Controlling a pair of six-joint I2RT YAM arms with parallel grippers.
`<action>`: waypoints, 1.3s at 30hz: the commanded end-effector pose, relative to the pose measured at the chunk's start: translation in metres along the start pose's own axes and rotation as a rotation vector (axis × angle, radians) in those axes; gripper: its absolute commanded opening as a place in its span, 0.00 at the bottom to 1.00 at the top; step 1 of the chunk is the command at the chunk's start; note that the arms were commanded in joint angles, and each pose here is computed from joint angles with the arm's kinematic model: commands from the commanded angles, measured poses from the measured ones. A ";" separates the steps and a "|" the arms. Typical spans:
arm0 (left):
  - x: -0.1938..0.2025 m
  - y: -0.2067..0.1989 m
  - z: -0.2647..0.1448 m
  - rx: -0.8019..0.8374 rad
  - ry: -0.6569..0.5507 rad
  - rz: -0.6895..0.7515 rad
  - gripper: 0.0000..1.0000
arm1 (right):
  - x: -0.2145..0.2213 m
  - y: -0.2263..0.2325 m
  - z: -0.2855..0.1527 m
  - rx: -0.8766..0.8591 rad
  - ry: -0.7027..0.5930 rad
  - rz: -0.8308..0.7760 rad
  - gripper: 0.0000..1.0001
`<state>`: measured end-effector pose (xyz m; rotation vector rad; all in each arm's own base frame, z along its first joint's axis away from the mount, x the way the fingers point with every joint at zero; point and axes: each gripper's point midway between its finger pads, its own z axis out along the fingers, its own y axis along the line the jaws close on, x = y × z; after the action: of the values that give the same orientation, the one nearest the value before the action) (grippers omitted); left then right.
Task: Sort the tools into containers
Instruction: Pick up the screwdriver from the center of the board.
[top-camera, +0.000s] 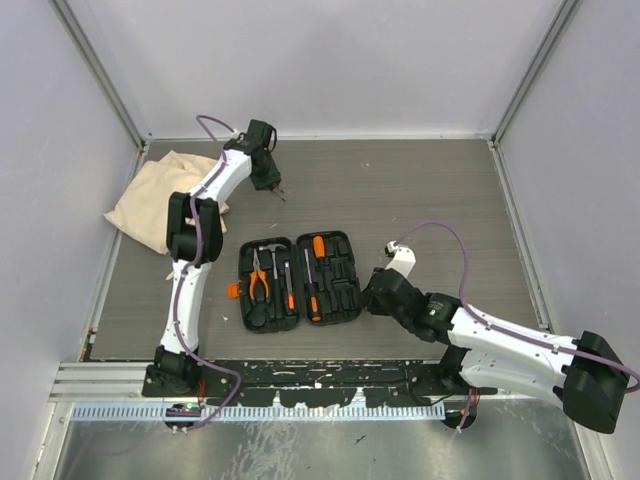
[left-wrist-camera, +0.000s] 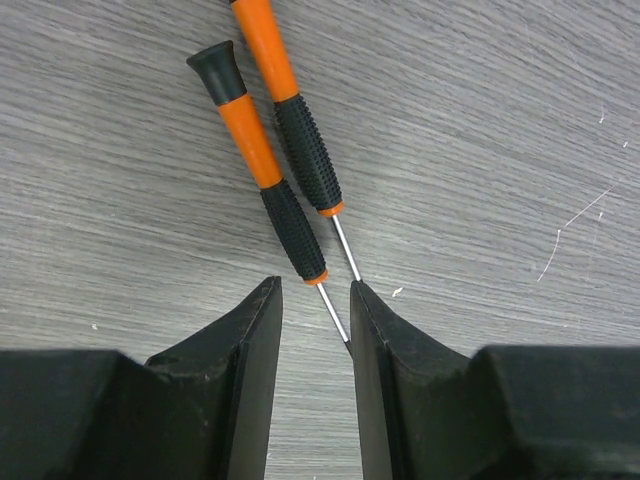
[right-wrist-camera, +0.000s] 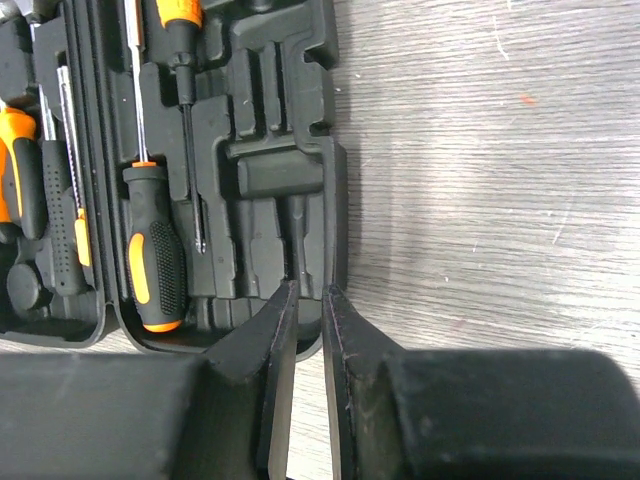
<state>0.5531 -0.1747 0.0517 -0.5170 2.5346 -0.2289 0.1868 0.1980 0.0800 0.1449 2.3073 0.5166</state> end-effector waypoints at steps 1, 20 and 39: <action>-0.011 0.001 -0.002 -0.005 -0.020 -0.009 0.34 | -0.011 0.000 -0.002 0.007 -0.049 0.039 0.22; -0.001 0.022 0.014 -0.069 0.017 -0.012 0.32 | -0.009 -0.002 0.000 0.013 -0.043 0.037 0.22; 0.011 0.065 0.017 -0.142 0.060 -0.001 0.13 | -0.007 -0.003 0.001 0.018 -0.034 0.036 0.22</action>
<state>0.5546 -0.1485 0.0300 -0.5754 2.5619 -0.1840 0.1855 0.1945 0.0768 0.1649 2.3159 0.5051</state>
